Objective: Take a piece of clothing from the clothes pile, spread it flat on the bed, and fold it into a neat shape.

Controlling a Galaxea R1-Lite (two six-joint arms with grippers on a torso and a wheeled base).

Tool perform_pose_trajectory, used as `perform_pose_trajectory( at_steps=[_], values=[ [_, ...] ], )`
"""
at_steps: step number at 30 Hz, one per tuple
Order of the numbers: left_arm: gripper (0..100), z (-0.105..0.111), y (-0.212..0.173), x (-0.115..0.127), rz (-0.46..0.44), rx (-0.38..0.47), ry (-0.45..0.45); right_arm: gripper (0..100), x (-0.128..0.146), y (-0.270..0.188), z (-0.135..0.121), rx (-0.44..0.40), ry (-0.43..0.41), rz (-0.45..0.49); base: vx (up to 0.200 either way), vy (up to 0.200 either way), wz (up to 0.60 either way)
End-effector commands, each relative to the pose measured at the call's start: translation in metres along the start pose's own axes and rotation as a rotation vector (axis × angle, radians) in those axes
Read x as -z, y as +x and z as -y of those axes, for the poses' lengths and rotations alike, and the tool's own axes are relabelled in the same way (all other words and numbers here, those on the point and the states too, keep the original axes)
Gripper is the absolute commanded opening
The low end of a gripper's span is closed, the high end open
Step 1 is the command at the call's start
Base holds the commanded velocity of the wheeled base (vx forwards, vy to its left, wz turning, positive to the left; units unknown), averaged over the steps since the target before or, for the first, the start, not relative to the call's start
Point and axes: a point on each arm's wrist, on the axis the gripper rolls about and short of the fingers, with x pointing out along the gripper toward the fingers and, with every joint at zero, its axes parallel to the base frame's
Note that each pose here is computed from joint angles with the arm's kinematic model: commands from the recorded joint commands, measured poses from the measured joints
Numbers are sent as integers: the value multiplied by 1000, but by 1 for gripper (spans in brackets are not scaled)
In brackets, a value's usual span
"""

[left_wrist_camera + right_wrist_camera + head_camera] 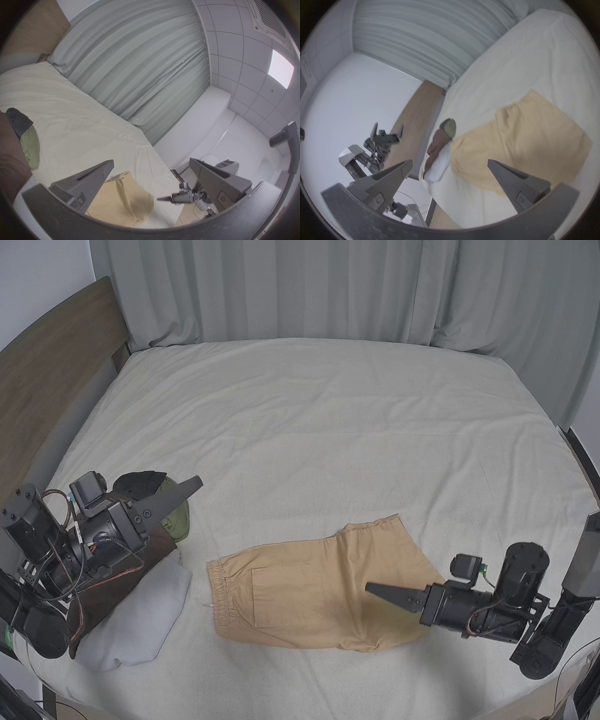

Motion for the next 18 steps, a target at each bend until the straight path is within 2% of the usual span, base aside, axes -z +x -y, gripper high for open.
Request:
perform_pose_trajectory(
  at_steps=[1, 7, 10, 14, 18],
  values=[
    [100, 13, -9, -2, -10, 48, 18, 100, -35, 0, -25, -131, -76, 127, 0, 0, 0],
    [100, 15, -13, 0, -27, 59, 13, 100, -45, -5, -33, -169, -89, 160, 0, 0, 0],
    [100, 13, -12, 1, -30, 52, 11, 100, -63, -5, -29, -162, -118, 227, 0, 0, 0],
    [100, 12, -14, 5, -42, 44, 10, 100, -81, -10, -18, -126, -138, 296, 0, 0, 0],
    [100, 8, -12, 9, -55, 34, 68, 100, -86, -15, -11, -88, -211, 317, 0, 0, 0]
  ],
)
